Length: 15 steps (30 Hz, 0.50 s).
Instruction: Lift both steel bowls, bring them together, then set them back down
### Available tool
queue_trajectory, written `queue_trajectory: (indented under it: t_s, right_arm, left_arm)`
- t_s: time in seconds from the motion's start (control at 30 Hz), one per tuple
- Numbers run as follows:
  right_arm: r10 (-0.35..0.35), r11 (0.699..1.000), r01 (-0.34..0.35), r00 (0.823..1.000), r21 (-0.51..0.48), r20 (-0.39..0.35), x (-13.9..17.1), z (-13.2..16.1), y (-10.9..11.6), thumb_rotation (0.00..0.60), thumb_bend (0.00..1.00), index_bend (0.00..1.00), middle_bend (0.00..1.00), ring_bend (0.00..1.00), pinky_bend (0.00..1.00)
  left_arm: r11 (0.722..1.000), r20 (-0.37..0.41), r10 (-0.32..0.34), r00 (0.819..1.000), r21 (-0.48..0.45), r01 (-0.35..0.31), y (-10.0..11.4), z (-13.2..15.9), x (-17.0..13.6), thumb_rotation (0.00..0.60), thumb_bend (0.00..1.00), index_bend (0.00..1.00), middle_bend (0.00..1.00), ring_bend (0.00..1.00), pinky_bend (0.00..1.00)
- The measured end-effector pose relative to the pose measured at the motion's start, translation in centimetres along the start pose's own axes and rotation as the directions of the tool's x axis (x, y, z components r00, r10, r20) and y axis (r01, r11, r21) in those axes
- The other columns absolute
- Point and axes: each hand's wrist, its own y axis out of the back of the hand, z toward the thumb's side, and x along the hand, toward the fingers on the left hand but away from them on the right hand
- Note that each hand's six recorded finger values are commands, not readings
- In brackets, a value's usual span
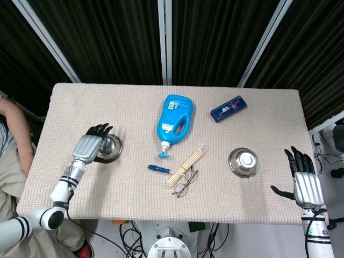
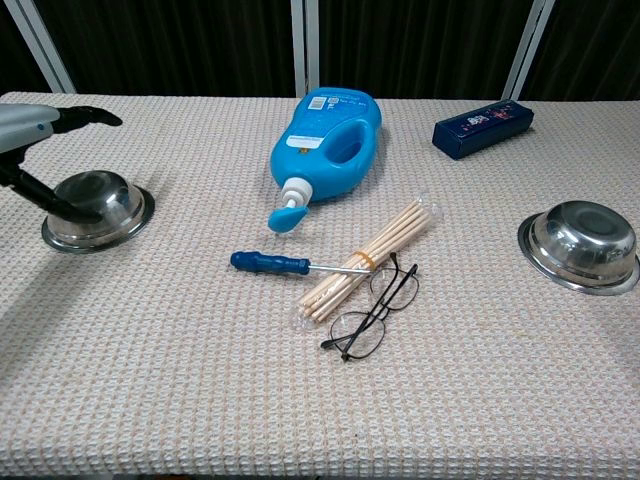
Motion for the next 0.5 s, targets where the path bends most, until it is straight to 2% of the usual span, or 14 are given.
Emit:
queue_trajectory:
  t_s: [0.3, 0.37, 0.43, 0.5]
  right_arm:
    - [0.000, 1.000, 0.000, 1.000, 0.002, 0.009, 0.0, -0.4, -0.1, 0.600, 0.01, 0.00, 0.00, 0.00, 0.00]
    - [-0.001, 1.000, 0.001, 1.000, 0.001, 0.010, 0.0, -0.5, -0.1, 0.600, 0.02, 0.00, 0.00, 0.00, 0.00]
    - [0.002, 1.000, -0.002, 1.000, 0.000, 0.009, 0.0, -0.5, -0.2, 0.600, 0.02, 0.00, 0.00, 0.00, 0.00]
    - [0.003, 1.000, -0.003, 1.000, 0.000, 0.010, 0.1, -0.5, -0.2, 0.600, 0.03, 0.00, 0.00, 0.00, 0.00]
  left_arm:
    - [0.997, -0.028, -0.076, 0.997, 0.009, 0.076, -0.9, -0.5, 0.8, 0.444, 0.02, 0.00, 0.00, 0.00, 0.10]
    - [0.996, -0.032, -0.087, 0.996, 0.019, 0.088, -1.1, -0.6, 1.0, 0.473, 0.03, 0.00, 0.00, 0.00, 0.11]
    - [0.994, -0.041, -0.108, 0.993, 0.022, 0.109, -1.3, -0.8, 1.2, 0.555, 0.04, 0.01, 0.01, 0.00, 0.13]
    - [0.991, -0.053, -0.130, 0.990, 0.023, 0.131, -1.5, -1.0, 1.4, 0.591, 0.06, 0.07, 0.06, 0.04, 0.18]
